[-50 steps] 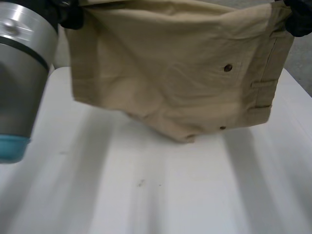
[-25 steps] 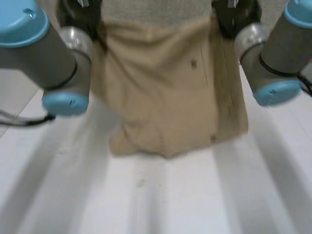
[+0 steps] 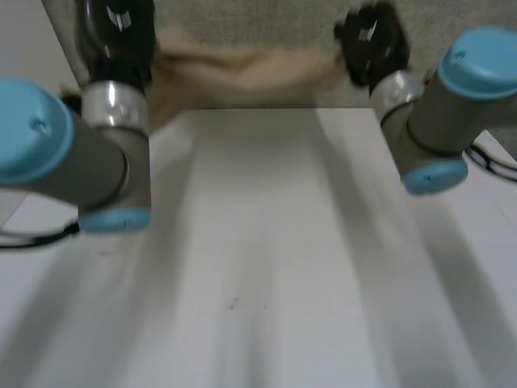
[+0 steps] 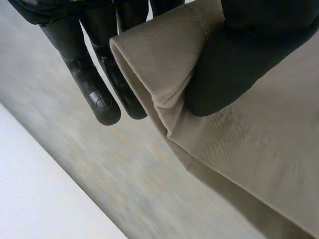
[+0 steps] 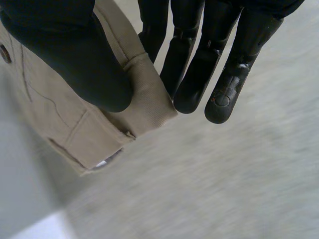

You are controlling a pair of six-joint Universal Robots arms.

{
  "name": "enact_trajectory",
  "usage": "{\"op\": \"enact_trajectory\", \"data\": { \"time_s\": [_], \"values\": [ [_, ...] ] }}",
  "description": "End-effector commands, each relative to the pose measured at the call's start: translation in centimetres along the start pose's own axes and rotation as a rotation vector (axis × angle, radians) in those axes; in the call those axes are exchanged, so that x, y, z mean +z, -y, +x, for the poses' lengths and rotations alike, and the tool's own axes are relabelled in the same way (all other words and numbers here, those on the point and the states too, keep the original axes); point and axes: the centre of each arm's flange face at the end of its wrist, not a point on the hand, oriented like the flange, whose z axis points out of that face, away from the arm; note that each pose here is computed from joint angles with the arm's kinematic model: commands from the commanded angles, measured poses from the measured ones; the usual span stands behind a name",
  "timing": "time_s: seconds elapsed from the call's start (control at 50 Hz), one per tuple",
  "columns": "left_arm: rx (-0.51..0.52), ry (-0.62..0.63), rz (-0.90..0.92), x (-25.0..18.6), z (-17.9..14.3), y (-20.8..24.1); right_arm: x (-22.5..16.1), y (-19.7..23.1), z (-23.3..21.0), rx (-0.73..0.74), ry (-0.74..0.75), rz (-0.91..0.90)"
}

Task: Fold the shorts.

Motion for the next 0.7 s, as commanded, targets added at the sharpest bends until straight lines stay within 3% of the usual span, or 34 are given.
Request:
{"op": "enact_trajectory", "data": {
  "time_s": [0.02, 0.12, 0.2, 0.5, 0.7],
  "values": [
    [0.057, -0.191, -0.319, -7.2, 3.2, -6.2, -5.2, -7.0, -7.1, 0.02, 0.297, -0.272],
    [0.082, -0.336, -0.556, -12.5, 4.8, -9.4, -8.8, -9.0, -8.9, 0.012, 0.434, -0.456],
    [0.107, -0.405, -0.67, -15.0, 4.2, -9.8, -10.9, -9.0, -8.7, 0.026, 0.484, -0.564],
    [0.198, -0.59, -0.799, -21.8, 0.3, -6.7, -17.9, -4.7, -5.3, 0.04, 0.587, -0.713],
    [0.323, -0.787, -0.824, -26.3, -2.5, -3.8, -26.0, -1.4, -3.9, -0.131, 0.914, -0.864]
  ]
}}
